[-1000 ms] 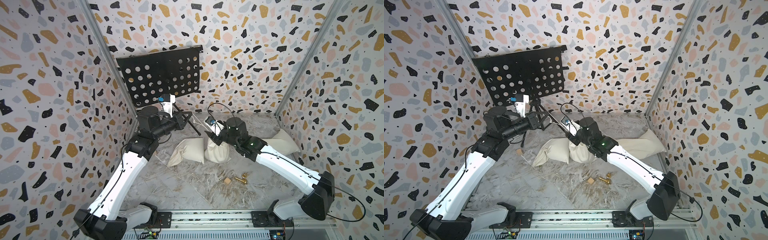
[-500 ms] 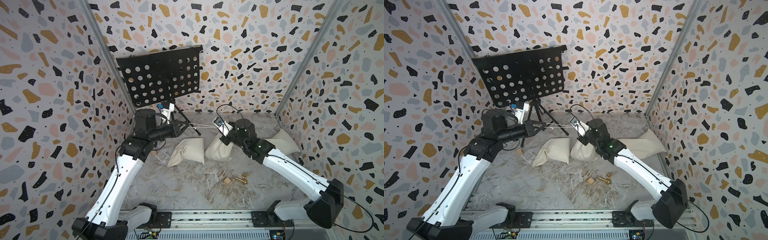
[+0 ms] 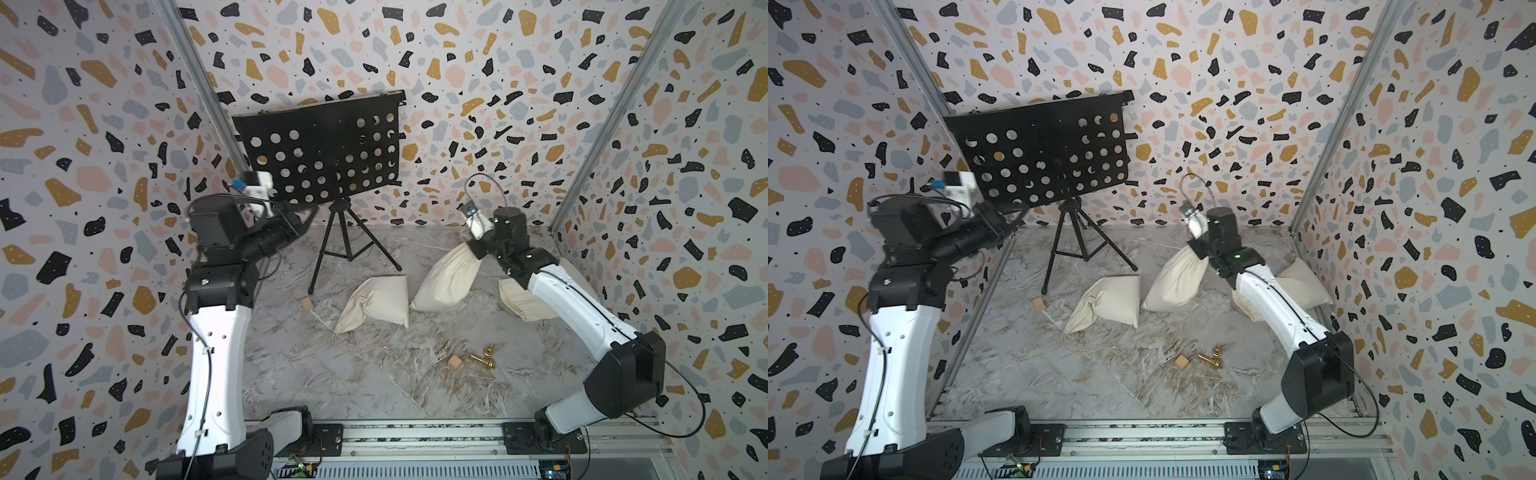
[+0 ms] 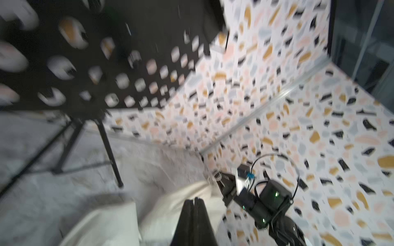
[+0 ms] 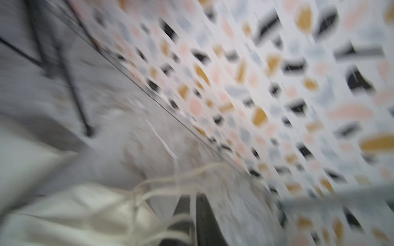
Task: Close the soil bag
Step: Frap the soil bag at the center of the board.
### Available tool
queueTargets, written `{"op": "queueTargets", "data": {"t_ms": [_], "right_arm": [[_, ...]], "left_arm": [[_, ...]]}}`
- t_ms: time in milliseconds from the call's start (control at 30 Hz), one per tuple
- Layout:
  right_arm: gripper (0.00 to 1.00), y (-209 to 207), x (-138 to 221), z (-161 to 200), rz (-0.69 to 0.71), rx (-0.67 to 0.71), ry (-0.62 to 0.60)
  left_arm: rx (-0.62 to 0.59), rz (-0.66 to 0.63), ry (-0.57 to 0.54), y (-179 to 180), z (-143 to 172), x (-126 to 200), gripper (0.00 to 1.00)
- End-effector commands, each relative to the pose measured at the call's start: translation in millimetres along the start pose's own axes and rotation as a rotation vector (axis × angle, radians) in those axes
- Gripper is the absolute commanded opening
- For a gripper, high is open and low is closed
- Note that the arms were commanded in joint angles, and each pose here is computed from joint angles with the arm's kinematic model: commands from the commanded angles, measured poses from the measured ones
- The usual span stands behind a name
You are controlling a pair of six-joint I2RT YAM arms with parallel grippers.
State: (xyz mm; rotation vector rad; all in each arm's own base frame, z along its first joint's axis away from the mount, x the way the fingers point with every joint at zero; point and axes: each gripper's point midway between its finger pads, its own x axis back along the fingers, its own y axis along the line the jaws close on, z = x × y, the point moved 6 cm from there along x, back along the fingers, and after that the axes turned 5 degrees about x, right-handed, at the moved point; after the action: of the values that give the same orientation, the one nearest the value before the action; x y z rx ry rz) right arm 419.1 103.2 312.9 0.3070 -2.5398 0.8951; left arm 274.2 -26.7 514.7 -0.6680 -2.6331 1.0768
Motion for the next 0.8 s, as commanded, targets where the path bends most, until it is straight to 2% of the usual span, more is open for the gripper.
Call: {"op": "queueTargets", "data": {"t_ms": [0,67,167,333,433,567,700,767], "right_arm": [[0.14,-21,4,39,0.107,0.045,0.259],[0.13,-19,6,31,0.061,0.042,0.223],[0.06,2,13,16,-0.061,0.039,0.128],[0.0,43,36,-14,-0.269,-0.019,-0.083],[0.0,58,59,-37,-0.36,-0.039,-0.212],[0.0,73,91,-63,-0.509,-0.047,-0.374],[0.0,86,118,-80,-0.658,-0.037,-0.48],[0.0,92,130,-85,-0.725,-0.032,-0.521]], "left_arm": [[-0.155,0.114,-0.169,-54,-22,34,0.0],[-0.148,0.127,-0.154,-54,-21,32,0.0],[-0.134,0.159,-0.103,-49,-8,25,0.0],[-0.119,0.129,0.022,-20,46,2,0.0],[-0.118,0.105,0.114,0,88,-17,0.01],[-0.113,0.13,0.219,18,136,-45,0.22],[-0.22,0.168,0.297,13,167,-61,0.39],[-0.272,0.2,0.301,9,177,-67,0.48]]}}
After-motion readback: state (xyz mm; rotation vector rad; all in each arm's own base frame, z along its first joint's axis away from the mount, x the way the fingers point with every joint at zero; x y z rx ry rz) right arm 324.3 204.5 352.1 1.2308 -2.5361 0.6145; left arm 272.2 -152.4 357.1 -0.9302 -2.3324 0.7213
